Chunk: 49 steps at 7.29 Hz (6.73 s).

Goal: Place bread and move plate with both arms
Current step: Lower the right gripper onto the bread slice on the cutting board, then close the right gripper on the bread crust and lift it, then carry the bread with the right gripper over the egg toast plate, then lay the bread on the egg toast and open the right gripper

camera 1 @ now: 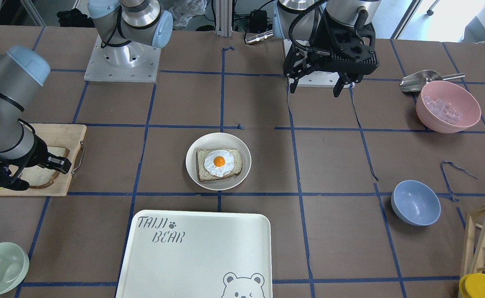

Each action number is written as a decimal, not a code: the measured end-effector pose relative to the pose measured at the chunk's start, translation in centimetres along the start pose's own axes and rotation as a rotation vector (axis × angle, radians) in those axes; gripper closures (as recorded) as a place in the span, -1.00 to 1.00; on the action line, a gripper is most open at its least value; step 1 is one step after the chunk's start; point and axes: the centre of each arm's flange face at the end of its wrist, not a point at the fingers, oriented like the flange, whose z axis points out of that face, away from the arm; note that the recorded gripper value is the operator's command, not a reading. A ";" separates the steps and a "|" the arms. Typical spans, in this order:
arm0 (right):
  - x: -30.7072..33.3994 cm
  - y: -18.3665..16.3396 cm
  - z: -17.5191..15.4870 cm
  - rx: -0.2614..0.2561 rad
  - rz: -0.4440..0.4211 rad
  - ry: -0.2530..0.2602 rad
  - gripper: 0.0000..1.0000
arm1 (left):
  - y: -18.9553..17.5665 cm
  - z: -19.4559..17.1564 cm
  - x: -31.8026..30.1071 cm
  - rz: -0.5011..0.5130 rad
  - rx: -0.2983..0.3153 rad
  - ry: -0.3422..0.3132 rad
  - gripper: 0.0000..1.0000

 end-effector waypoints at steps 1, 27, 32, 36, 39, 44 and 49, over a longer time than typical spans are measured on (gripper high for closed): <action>0.4 -0.3 0.9 -0.019 0.000 0.034 -0.11 | 0.0 0.0 0.0 0.000 0.000 0.000 -1.00; 1.6 -0.4 2.3 -0.136 -0.075 0.167 1.00 | 0.3 -0.2 -0.1 0.004 0.002 -0.002 -1.00; -8.3 2.1 -10.0 -0.184 -0.040 0.080 1.00 | 0.3 -0.2 -0.1 0.004 0.003 -0.001 -1.00; -25.0 9.0 -11.2 -0.217 0.195 -0.044 1.00 | 0.3 -0.2 -0.1 0.004 0.002 -0.003 -1.00; -32.8 13.4 -10.1 -0.257 0.300 -0.091 1.00 | 0.4 -0.2 0.0 0.005 0.001 -0.003 -1.00; -36.8 12.8 -7.0 -0.245 0.388 -0.110 1.00 | 0.4 -0.2 0.0 0.005 0.000 -0.003 -1.00; -38.1 11.8 -5.8 -0.198 0.377 -0.153 0.25 | 0.4 -0.2 0.0 0.005 0.000 -0.003 -1.00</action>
